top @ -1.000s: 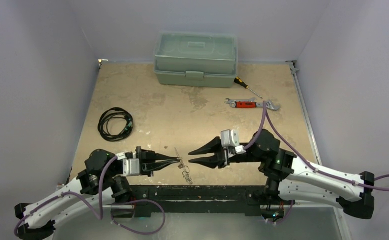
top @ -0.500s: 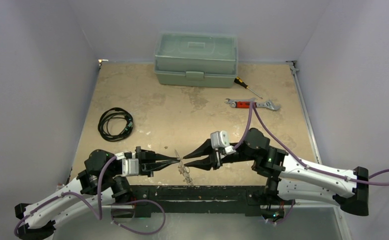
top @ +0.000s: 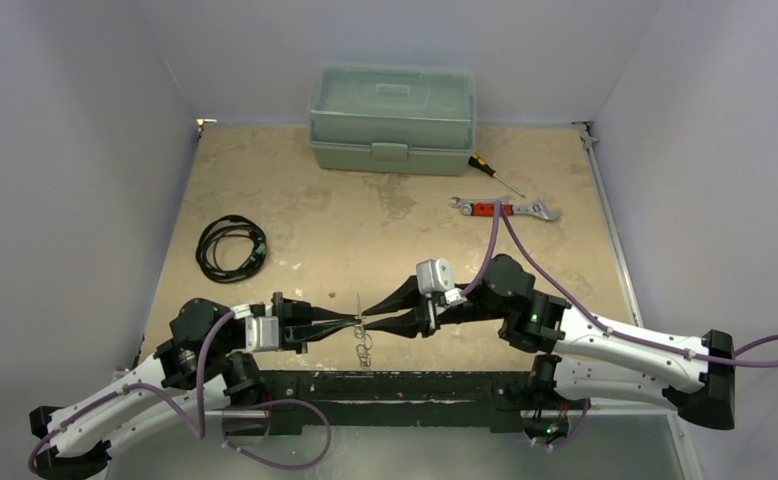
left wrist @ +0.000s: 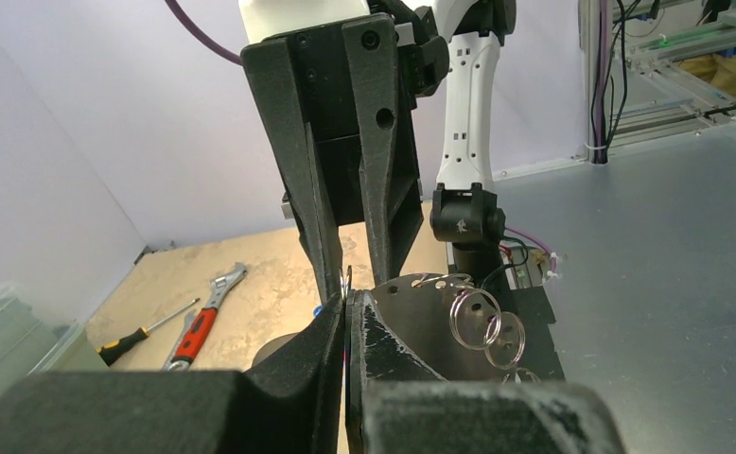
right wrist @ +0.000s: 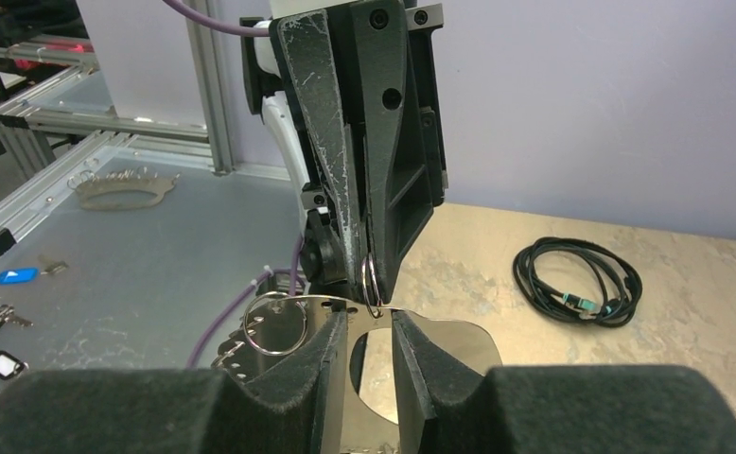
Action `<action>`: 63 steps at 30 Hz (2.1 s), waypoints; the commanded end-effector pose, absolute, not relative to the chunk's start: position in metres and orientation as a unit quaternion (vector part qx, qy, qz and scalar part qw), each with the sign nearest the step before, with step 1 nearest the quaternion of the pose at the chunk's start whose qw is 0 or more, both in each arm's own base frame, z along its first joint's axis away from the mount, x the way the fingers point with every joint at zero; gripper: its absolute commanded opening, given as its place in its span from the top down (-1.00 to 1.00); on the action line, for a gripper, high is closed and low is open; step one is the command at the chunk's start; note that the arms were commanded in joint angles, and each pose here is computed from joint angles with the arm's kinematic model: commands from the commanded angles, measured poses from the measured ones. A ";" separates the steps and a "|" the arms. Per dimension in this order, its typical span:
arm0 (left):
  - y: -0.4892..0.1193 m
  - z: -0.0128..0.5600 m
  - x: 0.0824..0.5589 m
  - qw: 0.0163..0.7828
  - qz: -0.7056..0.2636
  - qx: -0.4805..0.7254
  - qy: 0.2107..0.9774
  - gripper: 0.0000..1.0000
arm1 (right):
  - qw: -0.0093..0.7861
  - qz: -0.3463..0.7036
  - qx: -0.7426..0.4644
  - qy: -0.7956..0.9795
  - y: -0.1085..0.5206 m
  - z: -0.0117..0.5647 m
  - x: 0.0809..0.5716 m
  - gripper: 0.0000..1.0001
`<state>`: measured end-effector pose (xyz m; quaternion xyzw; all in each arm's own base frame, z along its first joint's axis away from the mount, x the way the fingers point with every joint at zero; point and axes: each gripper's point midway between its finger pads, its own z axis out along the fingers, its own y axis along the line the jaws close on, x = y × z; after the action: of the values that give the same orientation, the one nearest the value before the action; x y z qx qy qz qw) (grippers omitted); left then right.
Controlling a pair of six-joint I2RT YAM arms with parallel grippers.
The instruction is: Put the keys on the keyring
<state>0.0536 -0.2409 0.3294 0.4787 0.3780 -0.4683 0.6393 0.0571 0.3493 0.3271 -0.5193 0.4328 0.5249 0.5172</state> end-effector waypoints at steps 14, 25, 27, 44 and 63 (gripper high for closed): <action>-0.241 0.341 0.055 0.650 -0.473 0.467 0.368 1.00 | 0.559 0.536 -0.489 0.402 0.356 0.370 0.065 0.74; -0.244 0.332 0.061 0.644 -0.462 0.472 0.388 1.00 | 0.574 0.522 -0.494 0.393 0.352 0.371 0.067 1.00; -0.245 0.330 0.063 0.641 -0.459 0.473 0.394 1.00 | 0.577 0.523 -0.496 0.384 0.350 0.373 0.064 1.00; -0.222 0.339 0.089 0.646 -0.357 0.487 0.467 -0.09 | 0.581 0.431 -0.501 0.475 0.345 0.335 0.099 1.00; -0.244 0.310 0.104 0.509 -0.275 0.625 0.525 0.16 | 0.532 0.329 -0.534 0.569 0.343 0.283 0.126 1.00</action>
<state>0.1038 -0.2406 0.2932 0.6021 0.5514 -0.2832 0.5032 0.1248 0.3383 0.2528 -0.5409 0.5890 0.3266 0.5037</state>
